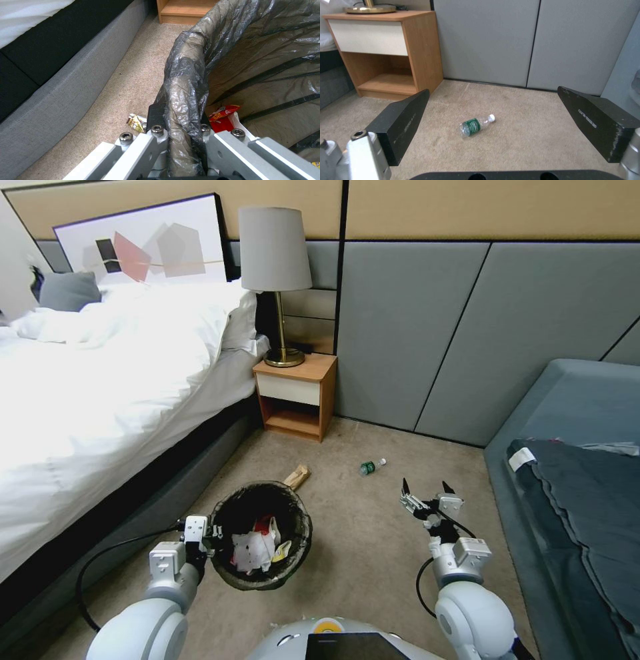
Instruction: Pick up the trash bin, then pick up the garbage from the floor and place it into the trash bin.
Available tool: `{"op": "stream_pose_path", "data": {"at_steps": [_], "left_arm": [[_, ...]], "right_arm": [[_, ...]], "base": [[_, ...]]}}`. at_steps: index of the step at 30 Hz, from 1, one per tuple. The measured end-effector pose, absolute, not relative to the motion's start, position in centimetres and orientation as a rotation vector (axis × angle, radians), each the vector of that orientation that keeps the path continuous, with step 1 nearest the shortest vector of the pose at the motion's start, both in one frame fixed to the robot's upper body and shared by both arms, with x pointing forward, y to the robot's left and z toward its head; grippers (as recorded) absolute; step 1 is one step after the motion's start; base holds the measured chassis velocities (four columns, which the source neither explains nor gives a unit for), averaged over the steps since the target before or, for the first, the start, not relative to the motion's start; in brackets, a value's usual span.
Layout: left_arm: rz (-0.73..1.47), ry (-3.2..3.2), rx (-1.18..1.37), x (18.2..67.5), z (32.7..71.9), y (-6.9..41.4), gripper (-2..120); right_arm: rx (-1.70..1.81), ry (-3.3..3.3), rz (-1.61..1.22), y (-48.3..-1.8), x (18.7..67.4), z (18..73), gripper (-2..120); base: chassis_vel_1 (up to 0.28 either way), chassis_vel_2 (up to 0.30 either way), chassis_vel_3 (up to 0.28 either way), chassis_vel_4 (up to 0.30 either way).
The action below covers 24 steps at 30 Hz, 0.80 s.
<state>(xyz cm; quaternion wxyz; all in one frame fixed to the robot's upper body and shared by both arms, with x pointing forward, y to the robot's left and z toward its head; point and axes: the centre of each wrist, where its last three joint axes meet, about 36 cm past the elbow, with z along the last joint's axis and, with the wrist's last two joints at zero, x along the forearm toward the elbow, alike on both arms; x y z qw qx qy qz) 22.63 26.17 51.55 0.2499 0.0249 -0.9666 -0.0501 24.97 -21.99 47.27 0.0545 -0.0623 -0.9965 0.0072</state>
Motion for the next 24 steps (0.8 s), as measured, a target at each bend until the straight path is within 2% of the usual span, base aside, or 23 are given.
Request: {"op": "stream_pose_path", "data": {"at_steps": [24], "left_arm": [[-0.133,-2.645,0.029,22.93,51.69,25.95,1]], "right_arm": [[-0.202,-3.022,0.041,-21.71,24.37,47.30,100]], "base": [[-0.004,0.004,0.003,-0.001]]}}
